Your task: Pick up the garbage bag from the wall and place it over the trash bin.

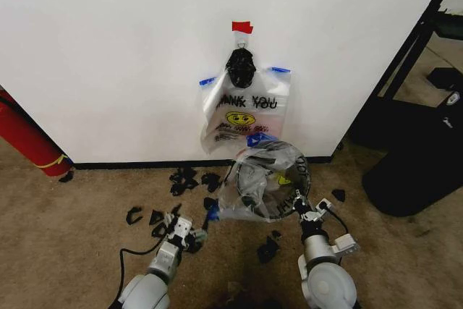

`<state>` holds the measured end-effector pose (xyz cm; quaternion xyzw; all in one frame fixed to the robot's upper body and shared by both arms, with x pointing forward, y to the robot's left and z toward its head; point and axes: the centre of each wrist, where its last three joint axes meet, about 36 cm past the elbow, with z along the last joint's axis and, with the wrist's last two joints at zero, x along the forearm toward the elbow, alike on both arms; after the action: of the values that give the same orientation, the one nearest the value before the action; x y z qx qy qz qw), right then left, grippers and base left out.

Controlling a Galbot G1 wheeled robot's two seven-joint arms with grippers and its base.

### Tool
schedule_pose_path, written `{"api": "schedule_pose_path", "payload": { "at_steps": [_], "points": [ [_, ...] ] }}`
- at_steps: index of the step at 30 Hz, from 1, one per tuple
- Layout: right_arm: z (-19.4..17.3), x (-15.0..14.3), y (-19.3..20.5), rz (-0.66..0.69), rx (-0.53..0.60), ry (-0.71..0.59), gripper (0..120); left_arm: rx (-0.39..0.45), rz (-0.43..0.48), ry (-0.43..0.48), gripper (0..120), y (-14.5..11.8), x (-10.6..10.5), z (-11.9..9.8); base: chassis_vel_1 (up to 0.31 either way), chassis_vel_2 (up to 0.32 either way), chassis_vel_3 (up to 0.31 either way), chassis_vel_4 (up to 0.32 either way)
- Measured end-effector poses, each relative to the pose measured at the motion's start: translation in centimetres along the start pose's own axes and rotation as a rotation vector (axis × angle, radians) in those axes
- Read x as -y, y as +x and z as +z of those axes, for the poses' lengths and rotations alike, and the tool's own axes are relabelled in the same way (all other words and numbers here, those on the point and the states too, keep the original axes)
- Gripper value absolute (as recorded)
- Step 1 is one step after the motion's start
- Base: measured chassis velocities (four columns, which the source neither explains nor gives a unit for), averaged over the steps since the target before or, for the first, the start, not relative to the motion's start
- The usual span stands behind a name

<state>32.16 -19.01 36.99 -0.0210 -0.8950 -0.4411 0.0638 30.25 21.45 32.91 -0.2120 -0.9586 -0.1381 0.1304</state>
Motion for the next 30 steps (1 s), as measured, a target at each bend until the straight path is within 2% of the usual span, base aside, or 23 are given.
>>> {"api": "schedule_pose_path", "payload": {
  "at_steps": [5, 6, 9, 12, 13, 16, 19, 22, 23, 26, 30],
  "points": [
    [-0.1, -0.4, 0.0, 0.008, -0.007, -0.024, 0, 0.139, 0.097, 0.025, 100, -0.3, -0.1, 0.7, 0.000, 0.000, 0.000, 0.000],
    [-0.1, -0.4, 0.0, 0.008, -0.007, -0.024, 0, 0.139, 0.097, 0.025, 100, -0.3, -0.1, 0.7, 0.000, 0.000, 0.000, 0.000],
    [-0.2, -0.4, -0.1, 0.012, -0.010, -0.025, 0, 0.263, 0.163, 0.021, 100, -0.7, -1.7, 1.2, 0.000, 0.000, 0.000, 0.000],
    [0.0, 0.3, -0.6, 0.018, 0.000, 0.006, 0, 0.354, 0.210, -0.012, 100, -0.5, -3.6, 1.0, 0.000, 0.000, 0.000, 0.000],
    [0.0, 0.3, -0.6, 0.018, 0.000, 0.006, 0, 0.354, 0.210, -0.012, 100, -0.5, -3.6, 1.0, 0.000, 0.000, 0.000, 0.000],
    [0.5, 2.0, -0.9, -0.010, 0.029, 0.087, 0, 0.448, 0.238, 0.001, 100, 0.4, -4.7, -0.3, 0.000, 0.000, 0.000, 0.000],
    [1.5, 5.3, -0.9, -0.120, 0.051, 0.229, 0, 0.516, 0.201, 0.067, 100, 0.8, -5.0, -2.3, 0.000, 0.000, 0.000, 0.000],
    [1.6, 6.4, -0.8, -0.173, 0.054, 0.279, 0, 0.522, 0.174, 0.108, 100, 0.7, -5.1, -3.1, 0.000, 0.000, 0.000, 0.000],
    [1.6, 8.2, -0.7, -0.269, 0.060, 0.351, 0, 0.509, 0.133, 0.188, 100, 0.4, -5.5, -4.5, 0.000, 0.000, 0.000, 0.000],
    [0.8, 11.1, -1.0, -0.437, 0.073, 0.459, 0, 0.469, 0.100, 0.295, 100, 0.2, -6.6, -6.5, 0.000, 0.000, 0.000, 0.000],
    [-0.2, 13.1, -1.5, -0.563, 0.075, 0.529, 0, 0.393, 0.115, 0.313, 100, 0.2, -7.8, -7.6, 0.000, 0.000, 0.000, 0.000]
  ]
}}
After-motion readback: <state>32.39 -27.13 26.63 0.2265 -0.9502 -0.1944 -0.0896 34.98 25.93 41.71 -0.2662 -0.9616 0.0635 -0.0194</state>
